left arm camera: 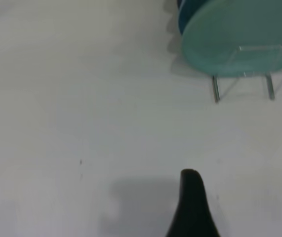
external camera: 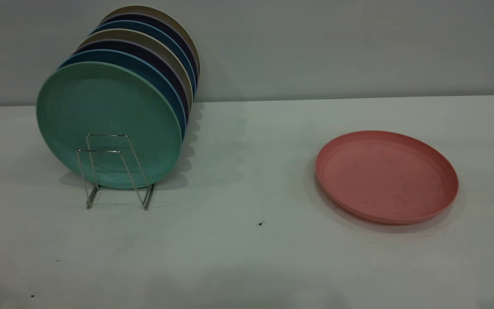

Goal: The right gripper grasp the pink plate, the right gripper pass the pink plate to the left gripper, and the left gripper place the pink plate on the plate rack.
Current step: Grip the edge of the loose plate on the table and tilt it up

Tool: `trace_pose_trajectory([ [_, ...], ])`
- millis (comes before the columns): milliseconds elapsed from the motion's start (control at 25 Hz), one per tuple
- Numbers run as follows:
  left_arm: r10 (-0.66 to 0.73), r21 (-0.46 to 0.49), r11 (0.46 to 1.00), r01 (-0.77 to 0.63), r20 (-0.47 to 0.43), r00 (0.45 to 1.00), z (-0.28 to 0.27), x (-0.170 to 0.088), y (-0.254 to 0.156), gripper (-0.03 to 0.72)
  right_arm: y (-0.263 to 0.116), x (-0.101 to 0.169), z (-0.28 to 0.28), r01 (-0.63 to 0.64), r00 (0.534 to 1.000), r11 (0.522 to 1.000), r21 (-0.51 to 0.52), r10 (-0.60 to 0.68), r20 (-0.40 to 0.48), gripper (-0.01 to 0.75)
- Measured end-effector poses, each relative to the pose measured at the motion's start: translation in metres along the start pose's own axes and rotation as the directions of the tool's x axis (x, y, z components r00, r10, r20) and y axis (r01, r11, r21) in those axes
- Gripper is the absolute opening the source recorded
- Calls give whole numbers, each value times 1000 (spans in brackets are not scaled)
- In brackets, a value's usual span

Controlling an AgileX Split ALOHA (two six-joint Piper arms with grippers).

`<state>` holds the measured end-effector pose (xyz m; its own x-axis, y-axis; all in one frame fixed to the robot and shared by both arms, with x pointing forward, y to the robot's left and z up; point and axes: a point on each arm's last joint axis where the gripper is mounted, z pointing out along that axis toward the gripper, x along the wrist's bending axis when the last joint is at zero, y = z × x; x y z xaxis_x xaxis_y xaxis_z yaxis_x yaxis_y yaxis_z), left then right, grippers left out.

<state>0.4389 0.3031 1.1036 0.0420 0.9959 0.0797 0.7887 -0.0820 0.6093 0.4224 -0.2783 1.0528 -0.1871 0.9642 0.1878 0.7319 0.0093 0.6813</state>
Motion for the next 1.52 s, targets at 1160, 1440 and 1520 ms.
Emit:
trace_pose_trajectory([
  [1160, 170, 138, 933, -332, 645, 745, 188, -184, 38, 582, 0, -140, 274, -331, 911, 858, 393, 399, -105, 554],
  [1440, 168, 132, 936, -327, 648, 743, 187, -186, 40, 582, -7, -150, 303, -367, 889, 839, 402, 443, -113, 518],
  [1520, 167, 132, 936, -326, 648, 743, 187, -186, 40, 582, -8, -151, 308, -381, 881, 838, 391, 457, -120, 507],
])
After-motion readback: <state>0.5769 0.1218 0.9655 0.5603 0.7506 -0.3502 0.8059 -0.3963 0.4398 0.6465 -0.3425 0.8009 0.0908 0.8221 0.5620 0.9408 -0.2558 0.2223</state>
